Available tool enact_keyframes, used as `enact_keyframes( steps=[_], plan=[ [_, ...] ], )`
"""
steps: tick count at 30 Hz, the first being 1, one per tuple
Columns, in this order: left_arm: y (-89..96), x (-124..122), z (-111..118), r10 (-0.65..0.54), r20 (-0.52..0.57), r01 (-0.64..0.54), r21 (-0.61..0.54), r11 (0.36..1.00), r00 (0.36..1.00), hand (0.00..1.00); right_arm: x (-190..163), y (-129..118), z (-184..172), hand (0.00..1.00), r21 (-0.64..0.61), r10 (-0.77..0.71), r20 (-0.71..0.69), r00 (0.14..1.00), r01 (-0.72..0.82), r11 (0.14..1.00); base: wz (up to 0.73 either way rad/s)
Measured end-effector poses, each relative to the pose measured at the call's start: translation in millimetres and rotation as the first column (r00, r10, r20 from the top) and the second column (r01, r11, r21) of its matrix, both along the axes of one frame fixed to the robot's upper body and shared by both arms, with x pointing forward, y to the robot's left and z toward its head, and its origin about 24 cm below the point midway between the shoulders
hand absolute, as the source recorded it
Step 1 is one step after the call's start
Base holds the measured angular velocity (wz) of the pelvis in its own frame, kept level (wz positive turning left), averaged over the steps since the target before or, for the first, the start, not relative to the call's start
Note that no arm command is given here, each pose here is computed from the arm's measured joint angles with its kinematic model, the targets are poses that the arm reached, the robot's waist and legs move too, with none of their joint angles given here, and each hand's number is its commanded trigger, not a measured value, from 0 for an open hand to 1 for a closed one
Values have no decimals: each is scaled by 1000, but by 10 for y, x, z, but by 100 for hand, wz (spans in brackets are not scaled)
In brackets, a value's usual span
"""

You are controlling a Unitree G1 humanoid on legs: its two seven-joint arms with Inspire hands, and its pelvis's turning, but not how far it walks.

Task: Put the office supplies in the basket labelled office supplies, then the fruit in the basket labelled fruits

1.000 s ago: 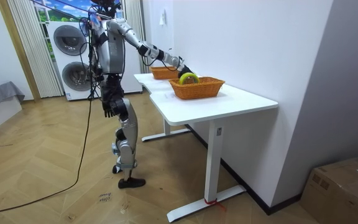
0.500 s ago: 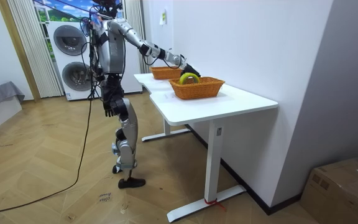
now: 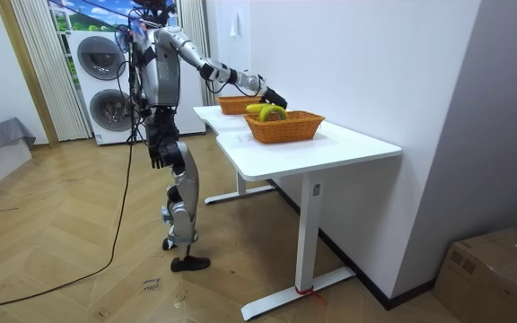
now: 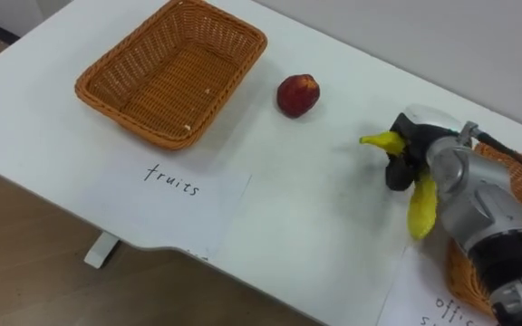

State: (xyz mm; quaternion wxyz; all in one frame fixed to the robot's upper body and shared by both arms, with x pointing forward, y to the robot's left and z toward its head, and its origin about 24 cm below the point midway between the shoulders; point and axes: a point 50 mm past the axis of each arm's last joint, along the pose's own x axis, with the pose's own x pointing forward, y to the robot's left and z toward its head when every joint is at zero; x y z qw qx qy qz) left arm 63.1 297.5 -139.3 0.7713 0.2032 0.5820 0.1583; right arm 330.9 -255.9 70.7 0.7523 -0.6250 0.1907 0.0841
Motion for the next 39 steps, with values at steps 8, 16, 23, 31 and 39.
enact_keyframes(
  steps=[8, 16, 23, 31, 39],
  plan=[
    [4, -2, 7, -4, 21, 4, 14, 1000, 1000, 0, 28, 141, 125, 100, 8, 77, 69, 995, -78, 997, 0],
    [30, -82, 11, 16, 15, -17, 28, 999, 1000, 0, 39, 362, 384, 100, -20, 172, 191, 966, -172, 985, -1],
    [79, -120, 26, 58, 25, -59, 35, 998, 998, 0, -24, 652, 723, 100, -37, 283, 352, 892, -288, 957, -5],
    [69, -201, 3, 59, -5, -59, 30, 998, 998, 0, -94, 810, 893, 100, -52, 339, 425, 839, -351, 935, 1],
    [70, -342, -20, 75, -53, -74, 26, 997, 996, 0, -110, 841, 928, 100, -53, 343, 451, 824, -359, 932, 3]
  ],
)
